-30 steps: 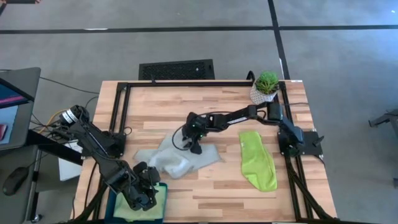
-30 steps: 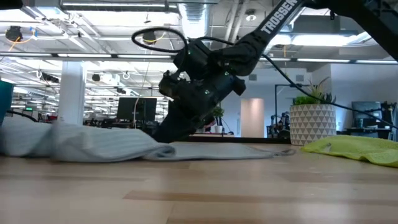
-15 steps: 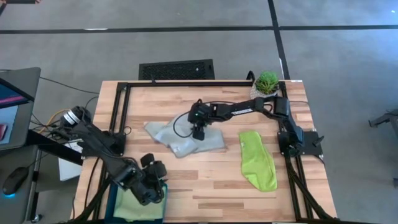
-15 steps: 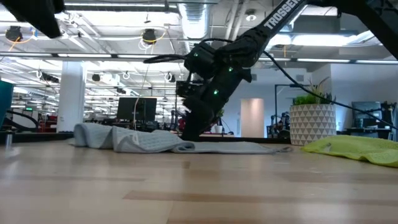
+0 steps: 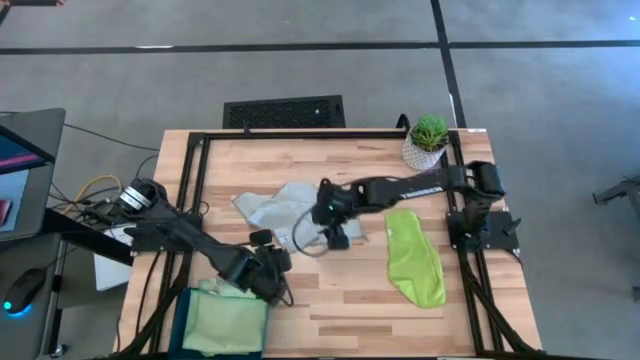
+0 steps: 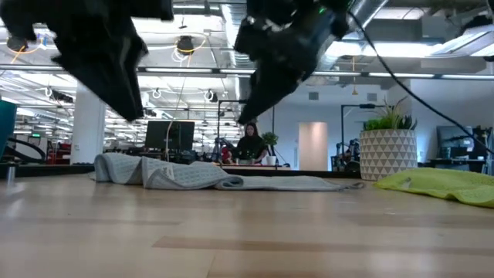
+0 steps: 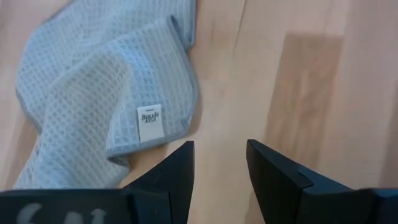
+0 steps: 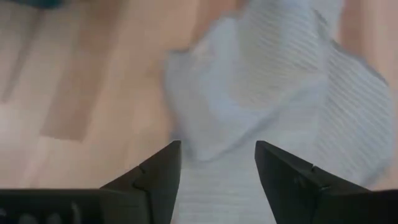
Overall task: Fold microfiber towels
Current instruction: Fold the gray microfiber cloth
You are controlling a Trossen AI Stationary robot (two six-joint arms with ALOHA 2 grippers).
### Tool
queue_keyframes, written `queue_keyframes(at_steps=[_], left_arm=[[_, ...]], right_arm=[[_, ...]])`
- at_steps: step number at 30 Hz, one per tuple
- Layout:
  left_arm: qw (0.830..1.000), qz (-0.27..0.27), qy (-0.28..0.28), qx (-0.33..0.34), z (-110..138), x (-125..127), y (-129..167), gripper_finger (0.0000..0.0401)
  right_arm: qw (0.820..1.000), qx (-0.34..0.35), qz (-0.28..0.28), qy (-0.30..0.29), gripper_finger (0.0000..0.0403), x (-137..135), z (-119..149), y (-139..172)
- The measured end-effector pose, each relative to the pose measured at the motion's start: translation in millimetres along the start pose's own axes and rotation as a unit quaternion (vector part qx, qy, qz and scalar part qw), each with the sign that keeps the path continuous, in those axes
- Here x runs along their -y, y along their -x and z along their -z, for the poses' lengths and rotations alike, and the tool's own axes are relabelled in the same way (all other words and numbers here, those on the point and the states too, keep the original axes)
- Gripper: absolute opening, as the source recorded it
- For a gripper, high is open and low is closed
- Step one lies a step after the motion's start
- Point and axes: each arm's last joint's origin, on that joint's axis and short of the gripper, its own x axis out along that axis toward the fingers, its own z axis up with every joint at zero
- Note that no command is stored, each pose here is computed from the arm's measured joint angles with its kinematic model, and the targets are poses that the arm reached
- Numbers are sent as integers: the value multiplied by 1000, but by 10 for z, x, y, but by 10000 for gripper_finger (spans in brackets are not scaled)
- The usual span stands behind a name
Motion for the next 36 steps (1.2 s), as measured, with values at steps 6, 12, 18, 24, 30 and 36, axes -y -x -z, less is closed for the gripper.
queue_keyframes(at_steps=[6,12,18,24,30,36], left_arm=[[999,-15,-32,-35,4,-52,-307,139],[999,-1,-38,-24,-65,-146,-497,139],[999,18,-42,-26,-65,-253,-653,139],[998,9,-39,-38,-45,-331,-715,139],[997,12,-64,-35,-48,-328,-716,139],[997,8,-71,-39,-39,-335,-716,139]], right_arm=[[999,-13,1,45,230,-435,33,129],[997,-34,6,70,230,-647,76,150],[995,-66,-2,78,230,-717,142,116],[993,-93,-4,75,230,-720,192,127],[991,-109,-3,71,230,-686,223,132],[993,-111,3,49,230,-610,229,132]])
